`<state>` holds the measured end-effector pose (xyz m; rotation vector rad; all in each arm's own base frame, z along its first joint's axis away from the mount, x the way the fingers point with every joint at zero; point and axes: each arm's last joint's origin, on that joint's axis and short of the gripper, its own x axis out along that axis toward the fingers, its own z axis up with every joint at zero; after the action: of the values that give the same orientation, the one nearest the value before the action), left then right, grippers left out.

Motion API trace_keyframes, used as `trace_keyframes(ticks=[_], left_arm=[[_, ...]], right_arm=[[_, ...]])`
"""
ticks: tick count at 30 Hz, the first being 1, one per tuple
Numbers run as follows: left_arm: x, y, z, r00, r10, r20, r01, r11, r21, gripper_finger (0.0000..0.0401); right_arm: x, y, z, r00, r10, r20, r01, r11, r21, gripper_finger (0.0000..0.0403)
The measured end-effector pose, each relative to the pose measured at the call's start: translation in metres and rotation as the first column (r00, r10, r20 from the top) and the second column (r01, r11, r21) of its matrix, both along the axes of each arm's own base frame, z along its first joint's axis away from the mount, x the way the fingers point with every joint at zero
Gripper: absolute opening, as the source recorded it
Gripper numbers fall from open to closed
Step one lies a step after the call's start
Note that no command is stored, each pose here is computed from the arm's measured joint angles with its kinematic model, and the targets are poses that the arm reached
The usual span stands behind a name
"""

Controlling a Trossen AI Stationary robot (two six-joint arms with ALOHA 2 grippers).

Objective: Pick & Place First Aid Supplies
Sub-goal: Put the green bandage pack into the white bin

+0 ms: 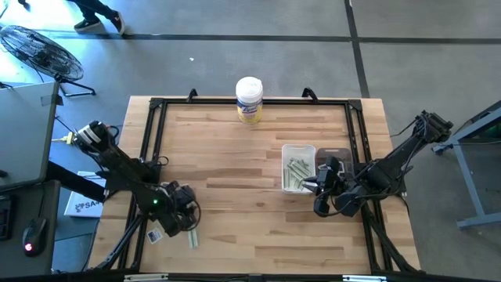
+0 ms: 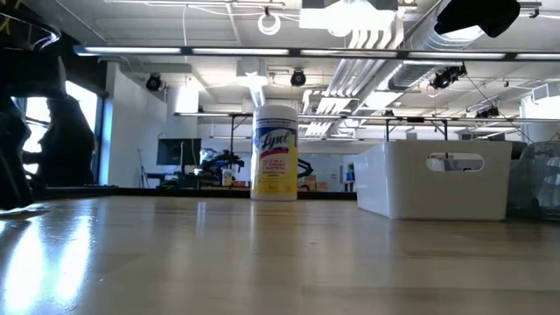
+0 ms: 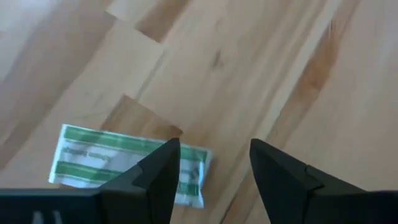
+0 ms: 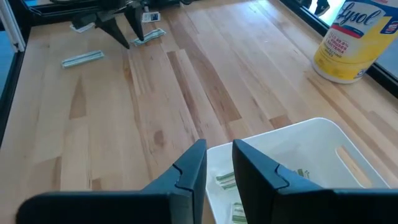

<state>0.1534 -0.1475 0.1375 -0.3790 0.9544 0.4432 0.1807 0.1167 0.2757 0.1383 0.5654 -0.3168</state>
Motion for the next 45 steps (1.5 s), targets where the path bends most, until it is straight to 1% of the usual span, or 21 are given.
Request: trace_keyframes(ticks=[2, 4, 7, 14, 17, 20, 23, 27, 29, 31, 34, 36, 38, 40, 42, 45], left_arm=[[-0.001, -0.002, -0.003, 0.999, -0.043, -0.034, 0.043, 0.999, 0.007, 0.0191], [-0.003, -0.003, -0.006, 0.996, -0.062, -0.062, 0.063, 0.998, 0.023, 0.0188], [-0.006, -0.005, -0.007, 0.995, -0.077, -0.063, 0.08, 0.996, 0.041, 0.0182], [-0.011, -0.007, -0.008, 0.995, -0.071, -0.063, 0.074, 0.996, 0.05, 0.0157], [-0.015, -0.002, -0.014, 0.997, -0.046, -0.058, 0.049, 0.997, 0.055, 0.0137], [-0.02, 0.005, -0.024, 0.999, -0.011, -0.044, 0.013, 0.999, 0.052, 0.0107], [-0.021, 0.008, -0.029, 1.0, 0.0, -0.004, 0.0, 0.999, 0.053, 0.0067], [-0.02, 0.007, -0.03, 1.0, -0.02, 0.016, 0.019, 0.998, 0.052, 0.0012], [-0.019, 0.007, -0.03, 0.999, -0.033, 0.022, 0.032, 0.998, 0.051, 0.0006], [-0.017, 0.004, -0.027, 0.999, -0.037, 0.031, 0.036, 0.998, 0.046, 0.0011], [-0.01, -0.003, -0.019, 0.997, -0.061, 0.051, 0.059, 0.997, 0.047, 0.0007], [-0.003, -0.012, -0.01, 0.993, -0.089, 0.082, 0.087, 0.995, 0.039, 0.0002], [0.007, -0.022, 0.005, 0.978, -0.122, 0.172, 0.115, 0.992, 0.047, 0.0003], [0.018, -0.028, 0.015, 0.957, -0.165, 0.238, 0.151, 0.985, 0.079, 0.0002], [0.033, -0.032, 0.027, 0.927, -0.208, 0.312, 0.188, 0.978, 0.093, 0.0001], [0.056, -0.033, 0.045, 0.858, -0.27, 0.437, 0.237, 0.963, 0.13, 0.0001]], right_arm=[[0.0, 0.0, 0.0, 1.0, 0.0, 0.0, 0.0, 1.0, 0.0, 0.0071], [0.0, 0.0, 0.0, 1.0, 0.0, 0.0, 0.0, 1.0, 0.0, 0.0071], [0.0, 0.0, 0.0, 1.0, 0.0, 0.0, 0.0, 1.0, 0.0, 0.0071], [0.0, 0.0, 0.0, 1.0, -0.001, 0.002, 0.001, 1.0, -0.001, 0.0071], [0.0, 0.0, 0.0, 1.0, -0.001, 0.002, 0.001, 1.0, -0.001, 0.0071], [0.0, 0.0, 0.0, 1.0, -0.001, 0.003, 0.001, 1.0, 0.0, 0.0071], [0.0, 0.0, 0.0, 1.0, -0.001, 0.003, 0.001, 1.0, 0.0, 0.0071], [0.0, 0.0, 0.0, 1.0, -0.002, 0.004, 0.002, 1.0, 0.0, 0.0071], [0.0, 0.0, 0.0, 1.0, -0.002, 0.005, 0.002, 1.0, 0.001, 0.0071], [0.0, 0.0, 0.0, 1.0, -0.002, 0.005, 0.002, 1.0, 0.001, 0.0071], [0.0, 0.0, 0.0, 1.0, -0.002, 0.005, 0.002, 1.0, 0.0, 0.0071], [0.0, 0.0, 0.0, 1.0, -0.002, 0.005, 0.002, 1.0, 0.001, 0.0071], [0.0, 0.0, 0.001, 1.0, -0.004, 0.009, 0.004, 1.0, 0.001, 0.0071], [0.0, 0.0, 0.001, 1.0, -0.005, 0.01, 0.005, 1.0, 0.001, 0.0071], [0.0, 0.0, 0.001, 1.0, -0.005, 0.01, 0.005, 1.0, 0.001, 0.0071], [0.001, 0.0, 0.001, 1.0, -0.005, 0.014, 0.005, 1.0, 0.005, 0.0071]])
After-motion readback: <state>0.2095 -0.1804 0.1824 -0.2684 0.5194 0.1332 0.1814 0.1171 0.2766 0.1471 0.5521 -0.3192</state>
